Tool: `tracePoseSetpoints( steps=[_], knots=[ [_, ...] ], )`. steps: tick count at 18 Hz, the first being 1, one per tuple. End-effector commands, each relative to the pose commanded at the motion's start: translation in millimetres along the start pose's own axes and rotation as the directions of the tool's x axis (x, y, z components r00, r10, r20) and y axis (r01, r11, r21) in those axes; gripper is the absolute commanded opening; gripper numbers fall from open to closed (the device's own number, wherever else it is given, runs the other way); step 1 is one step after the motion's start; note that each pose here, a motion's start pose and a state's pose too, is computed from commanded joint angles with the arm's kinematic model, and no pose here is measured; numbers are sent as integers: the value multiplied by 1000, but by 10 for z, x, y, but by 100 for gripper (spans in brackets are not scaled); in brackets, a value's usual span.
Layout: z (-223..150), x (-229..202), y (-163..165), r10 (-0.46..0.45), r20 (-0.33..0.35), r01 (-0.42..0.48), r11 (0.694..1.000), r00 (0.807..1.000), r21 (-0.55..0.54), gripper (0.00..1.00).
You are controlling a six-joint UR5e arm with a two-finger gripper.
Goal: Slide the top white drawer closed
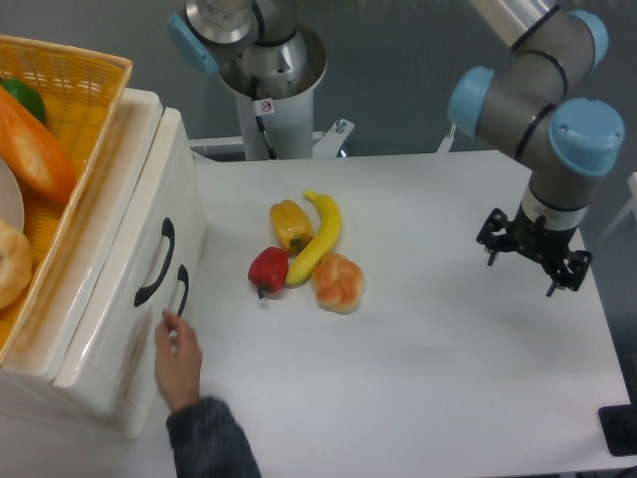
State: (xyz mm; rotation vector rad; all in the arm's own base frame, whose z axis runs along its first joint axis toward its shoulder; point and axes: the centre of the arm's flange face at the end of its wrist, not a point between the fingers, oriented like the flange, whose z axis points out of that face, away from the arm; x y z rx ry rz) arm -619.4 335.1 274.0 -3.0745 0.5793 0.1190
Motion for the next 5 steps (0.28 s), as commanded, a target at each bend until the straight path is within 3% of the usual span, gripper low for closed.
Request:
tracePoseSetpoints(
  steps=[5],
  knots=[
    [43,-65,1,14,4,-14,1000,1000,-8,100]
  ],
)
